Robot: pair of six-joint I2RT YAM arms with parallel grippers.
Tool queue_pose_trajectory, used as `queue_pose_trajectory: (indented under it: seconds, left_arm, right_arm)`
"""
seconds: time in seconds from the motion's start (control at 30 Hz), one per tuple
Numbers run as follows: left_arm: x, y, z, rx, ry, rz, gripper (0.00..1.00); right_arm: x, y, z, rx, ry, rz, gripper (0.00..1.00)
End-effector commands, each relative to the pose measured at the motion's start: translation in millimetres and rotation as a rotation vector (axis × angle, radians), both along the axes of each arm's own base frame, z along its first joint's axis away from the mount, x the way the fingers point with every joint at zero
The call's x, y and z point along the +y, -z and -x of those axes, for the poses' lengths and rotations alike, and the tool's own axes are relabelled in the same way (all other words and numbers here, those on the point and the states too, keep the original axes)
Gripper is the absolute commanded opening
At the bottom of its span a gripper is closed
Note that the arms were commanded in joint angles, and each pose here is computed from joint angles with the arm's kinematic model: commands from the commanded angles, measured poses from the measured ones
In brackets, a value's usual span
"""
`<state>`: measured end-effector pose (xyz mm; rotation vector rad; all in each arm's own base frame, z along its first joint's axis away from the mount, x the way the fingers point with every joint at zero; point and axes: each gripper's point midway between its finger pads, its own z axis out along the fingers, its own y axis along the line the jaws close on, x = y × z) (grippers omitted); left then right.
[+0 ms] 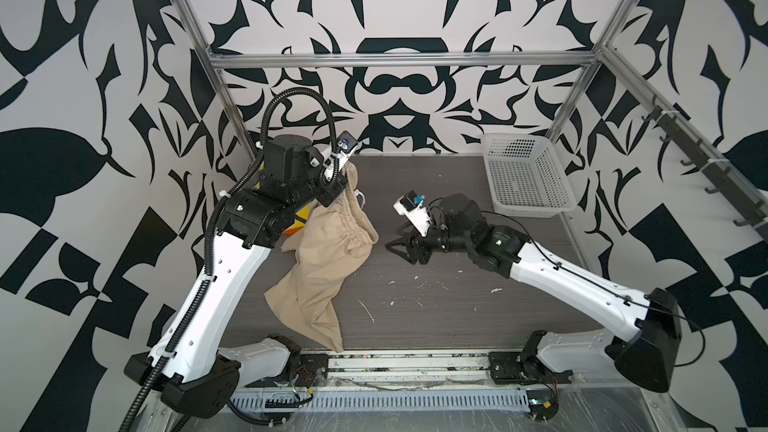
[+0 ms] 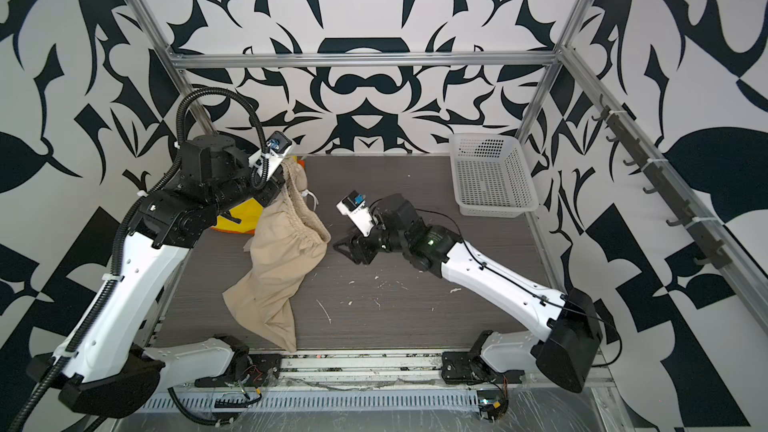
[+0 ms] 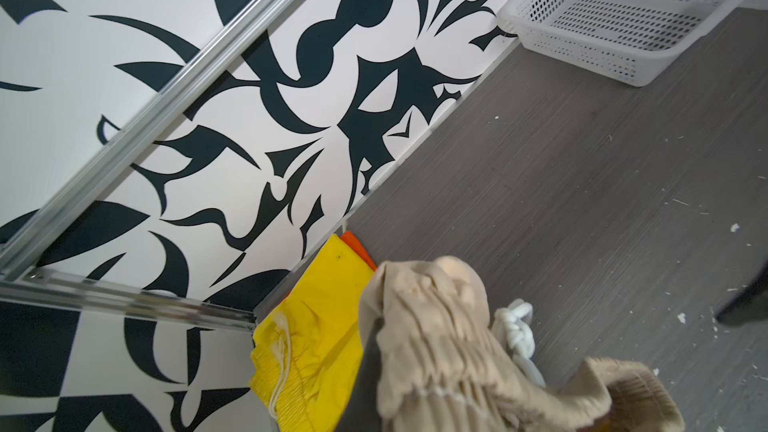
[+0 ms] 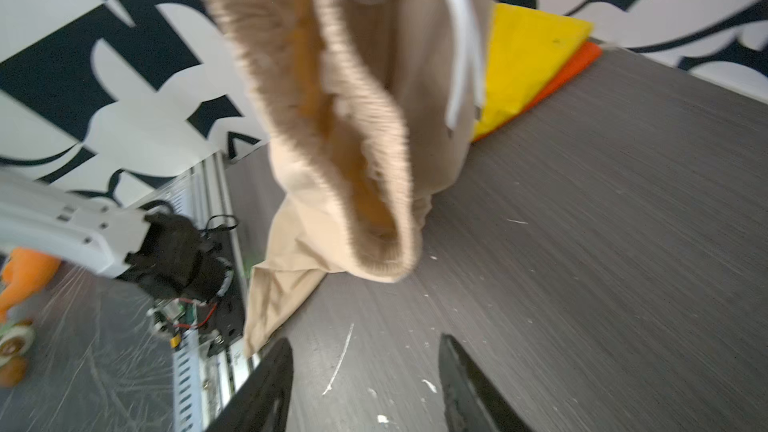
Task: Fold and stack the shorts
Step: 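Grasp the other end of the waistband with the right gripper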
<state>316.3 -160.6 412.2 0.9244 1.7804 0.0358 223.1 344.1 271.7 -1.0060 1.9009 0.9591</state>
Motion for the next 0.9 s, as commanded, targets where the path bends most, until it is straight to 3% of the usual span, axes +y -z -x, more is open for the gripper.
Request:
queue_pose_trajectory:
  seconds: [0.0,0.07,0.27,0.5,0.53,0.6,0.67,0.73,0.8,0.87]
  left_arm:
    - [-12,-20,4,-0.03,0.064,0.074,0.0]
    - [-13,-22,5,-0.032,0.072,0.088,0.0]
    - [-16,-21,2,-0.017,0.074,0.094,0.0]
    - [-26,-26,10,-0.012,0.14,0.134,0.0]
    - [-26,-26,10,-0.01,0.141,0.138,0.0]
    - [-25,-25,9,-0.008,0.13,0.134,0.0]
    - [-19,-24,4,-0.011,0.092,0.119,0.0]
    - [-9,-23,-2,-0.01,0.042,0.102,0.0]
    - [4,-26,-8,-0.01,-0.01,0.097,0.0]
    - [19,-36,-11,-0.03,-0.057,0.106,0.0]
  right_arm:
    - [11,-38,-4,-0.279,-0.056,-0.125,0.7]
    - [22,-38,-3,-0.307,-0.082,-0.17,0.79]
    - [51,-28,12,-0.254,-0.194,-0.163,0.8]
    - [66,-9,-19,-0.239,-0.083,-0.118,0.81]
    - [71,-8,-19,-0.228,-0.102,-0.122,0.78]
    - [78,-6,-17,-0.211,-0.136,-0.127,0.62]
    - [75,-9,-14,-0.23,-0.145,-0.118,0.33]
    - [61,-15,-17,-0.259,-0.119,-0.091,0.11]
    - [40,-27,-23,-0.284,-0.084,-0.056,0.01]
    - [11,-48,-31,-0.328,-0.038,-0.016,0.0]
